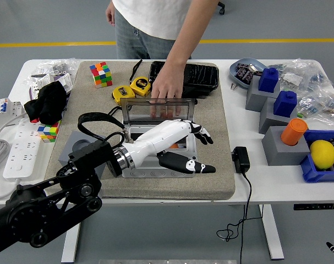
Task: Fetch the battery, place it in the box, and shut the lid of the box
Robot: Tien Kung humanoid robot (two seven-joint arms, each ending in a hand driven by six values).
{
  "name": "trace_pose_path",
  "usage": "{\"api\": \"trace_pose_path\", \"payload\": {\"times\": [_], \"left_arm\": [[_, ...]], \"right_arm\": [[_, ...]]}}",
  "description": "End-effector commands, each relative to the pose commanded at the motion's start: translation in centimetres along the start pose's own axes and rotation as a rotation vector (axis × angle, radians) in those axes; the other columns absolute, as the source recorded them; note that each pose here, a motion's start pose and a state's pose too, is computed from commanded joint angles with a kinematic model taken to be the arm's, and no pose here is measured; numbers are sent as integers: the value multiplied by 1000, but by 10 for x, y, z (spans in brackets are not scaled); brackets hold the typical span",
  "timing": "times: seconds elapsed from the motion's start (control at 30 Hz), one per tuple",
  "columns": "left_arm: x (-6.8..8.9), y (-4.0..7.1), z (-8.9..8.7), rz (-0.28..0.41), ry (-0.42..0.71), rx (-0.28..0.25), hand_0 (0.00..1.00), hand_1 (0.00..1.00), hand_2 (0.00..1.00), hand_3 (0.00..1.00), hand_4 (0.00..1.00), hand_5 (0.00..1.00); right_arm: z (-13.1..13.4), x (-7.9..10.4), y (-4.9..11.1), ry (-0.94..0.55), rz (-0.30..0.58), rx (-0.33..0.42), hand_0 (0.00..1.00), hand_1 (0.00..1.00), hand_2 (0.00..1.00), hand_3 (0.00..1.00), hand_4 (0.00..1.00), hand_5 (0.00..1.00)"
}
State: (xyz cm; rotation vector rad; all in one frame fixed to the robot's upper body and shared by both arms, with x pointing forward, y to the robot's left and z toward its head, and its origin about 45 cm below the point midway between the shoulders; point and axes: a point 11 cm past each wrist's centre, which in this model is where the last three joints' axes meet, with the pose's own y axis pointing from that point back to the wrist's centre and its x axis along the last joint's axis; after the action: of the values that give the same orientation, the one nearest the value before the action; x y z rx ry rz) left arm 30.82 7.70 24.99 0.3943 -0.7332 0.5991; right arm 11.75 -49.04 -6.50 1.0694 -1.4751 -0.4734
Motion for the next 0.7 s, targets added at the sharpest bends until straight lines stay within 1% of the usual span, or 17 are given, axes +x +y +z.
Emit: {"api": "trace_pose_path", "payload": {"times": [0.07,0.1,0.17,0.2,0.23,0.3,0.37,0.4,0.43,0.5,0.53,0.57,0.6,0.63,0.67,0.7], "left_arm": [[8,4,21,-43,74,-25,529,610,584,585,998,746],[12,5,27,-61,104,-34,529,610,584,585,998,746],[16,7,33,-108,162,-60,529,610,584,585,998,746],[21,7,35,-119,204,-88,478,605,586,576,998,756],[29,7,36,-97,256,-116,478,605,586,576,998,756],[43,6,36,-29,361,-168,478,605,586,576,998,756],[63,6,30,89,474,-224,478,605,586,576,998,756],[70,6,27,140,523,-244,540,670,648,615,998,757],[80,7,23,205,579,-268,540,670,648,615,998,757],[98,10,12,331,676,-298,540,670,648,615,998,757],[105,11,5,388,719,-300,540,670,648,615,998,757],[111,13,-3,443,737,-286,540,670,648,615,998,757],[116,14,-12,493,713,-252,807,807,753,699,998,807],[119,15,-20,536,679,-216,807,807,753,699,998,807],[122,16,-31,582,630,-159,807,807,753,699,998,807],[121,15,-40,589,593,-106,807,807,753,699,998,807]], "right_arm": [[0,-1,0,0,-2,1,825,798,763,773,998,998],[0,-1,0,0,-3,1,825,798,763,773,998,998],[0,-2,0,0,-4,0,825,798,763,773,998,998],[1,-2,0,1,-5,-1,826,798,762,773,998,998],[1,-2,0,1,-5,-2,826,798,762,773,998,998],[1,-3,0,1,-6,-2,826,798,762,773,998,998],[0,-2,0,0,-6,-1,826,798,762,773,998,998],[0,-2,0,-1,-6,-1,824,797,762,773,998,998],[0,-2,0,-1,-5,-1,824,797,762,773,998,998],[-1,-2,0,-2,-5,0,824,797,762,773,998,998],[-1,-2,0,-2,-5,0,824,797,762,773,998,998],[-1,-2,0,-2,-5,0,824,797,762,773,998,998],[-1,-2,0,-3,-5,1,825,797,762,773,998,998],[-1,-2,0,-4,-5,1,825,797,762,773,998,998],[-2,-2,0,-5,-5,2,825,797,762,773,998,998],[-2,-2,0,-5,-5,2,825,797,762,773,998,998]]}}
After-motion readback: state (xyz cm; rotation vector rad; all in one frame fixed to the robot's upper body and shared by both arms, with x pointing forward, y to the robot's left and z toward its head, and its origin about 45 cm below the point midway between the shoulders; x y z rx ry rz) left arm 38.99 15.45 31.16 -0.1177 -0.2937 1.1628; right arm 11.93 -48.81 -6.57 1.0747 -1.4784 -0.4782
